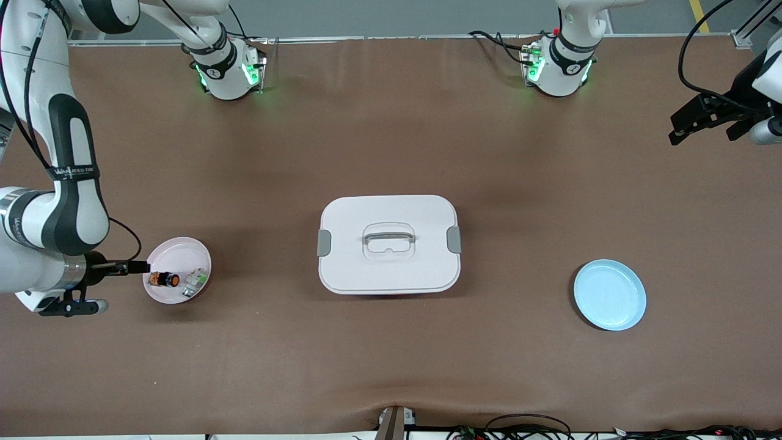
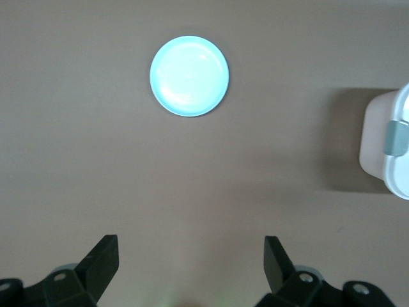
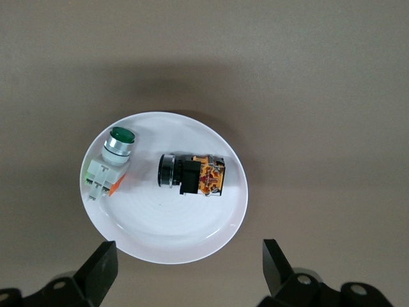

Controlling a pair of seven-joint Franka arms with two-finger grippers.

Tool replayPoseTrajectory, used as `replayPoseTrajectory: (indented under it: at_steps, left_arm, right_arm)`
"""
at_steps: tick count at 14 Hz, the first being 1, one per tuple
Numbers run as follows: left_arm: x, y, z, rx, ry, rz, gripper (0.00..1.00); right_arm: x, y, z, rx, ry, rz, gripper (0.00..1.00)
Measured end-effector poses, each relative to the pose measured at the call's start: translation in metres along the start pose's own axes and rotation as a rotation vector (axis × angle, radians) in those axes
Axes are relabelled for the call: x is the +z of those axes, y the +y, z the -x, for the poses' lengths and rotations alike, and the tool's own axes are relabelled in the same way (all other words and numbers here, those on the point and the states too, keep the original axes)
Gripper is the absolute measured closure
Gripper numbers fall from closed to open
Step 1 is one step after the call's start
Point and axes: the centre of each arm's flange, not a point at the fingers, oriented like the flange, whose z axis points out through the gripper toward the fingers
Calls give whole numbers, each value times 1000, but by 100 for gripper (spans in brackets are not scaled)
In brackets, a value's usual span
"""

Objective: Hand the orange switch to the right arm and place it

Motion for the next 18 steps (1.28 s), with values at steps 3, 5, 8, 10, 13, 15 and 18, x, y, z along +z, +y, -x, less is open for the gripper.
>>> replayPoseTrajectory:
  at_steps: [3, 5, 8, 10, 13, 15, 18]
  left_arm:
    - [0, -2, 0, 24, 0, 9, 0]
    - [0, -2, 0, 25, 0, 10, 0]
    - [0, -2, 0, 25, 1, 10, 0]
    - [0, -2, 0, 25, 1, 10, 0]
    - [0, -2, 0, 24, 1, 10, 0]
    - [0, -2, 0, 24, 1, 10, 0]
    - [0, -2, 0, 24, 2, 10, 0]
  right_arm:
    - [-8, -1, -5, -3, 43, 9, 0]
    - [-20, -10, -4, -15, 61, 11, 0]
    - [-55, -29, 12, -34, 86, 10, 0]
    - [-75, -40, 34, -41, 96, 6, 0]
    - [-98, -52, 73, -52, 107, -2, 0]
    - [-109, -57, 101, -55, 131, -1, 0]
    - [-104, -58, 149, -59, 230, 28, 0]
